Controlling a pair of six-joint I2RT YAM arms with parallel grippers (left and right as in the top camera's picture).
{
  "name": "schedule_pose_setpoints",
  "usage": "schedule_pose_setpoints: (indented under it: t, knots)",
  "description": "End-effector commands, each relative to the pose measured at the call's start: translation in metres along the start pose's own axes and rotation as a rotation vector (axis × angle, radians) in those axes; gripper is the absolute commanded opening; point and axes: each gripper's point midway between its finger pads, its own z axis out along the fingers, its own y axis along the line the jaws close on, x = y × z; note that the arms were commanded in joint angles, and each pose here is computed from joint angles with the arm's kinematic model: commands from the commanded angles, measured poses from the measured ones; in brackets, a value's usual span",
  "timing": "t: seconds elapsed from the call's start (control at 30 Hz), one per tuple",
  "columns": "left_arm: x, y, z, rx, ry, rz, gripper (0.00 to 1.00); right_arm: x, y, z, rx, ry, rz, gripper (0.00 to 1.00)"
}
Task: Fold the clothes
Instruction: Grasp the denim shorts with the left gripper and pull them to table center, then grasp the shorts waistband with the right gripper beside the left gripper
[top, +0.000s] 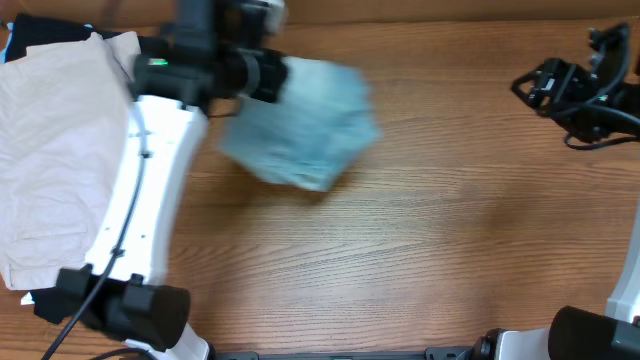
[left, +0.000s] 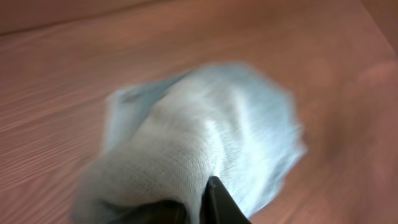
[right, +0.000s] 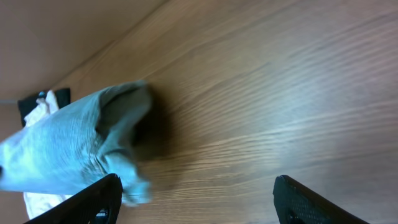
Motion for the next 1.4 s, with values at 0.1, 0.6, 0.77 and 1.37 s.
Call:
schedule_pose_setpoints:
  t: [0.1,0.6,0.77,1.37]
  knots:
    - [0.012,-0.062,0.047,0.033,0.063,0.132,0.25,-0.005,-0.007,-0.018,0.008,-0.039,-0.002,0.84]
    - [0.021,0.048,0.022,-0.215,0.105,-0.118,0.68,0.026,0.069,0.023,-0.056,0.061,-0.263,0.85]
    - [0.018,0.109,-0.002,-0.299,0.061,-0.216,0.73,0.039,0.108,0.079,0.042,0.068,-0.387,0.85]
    - [0.025,0.162,-0.024,-0.378,0.042,-0.310,0.74,0.117,0.107,0.292,0.360,0.191,-0.338,0.79]
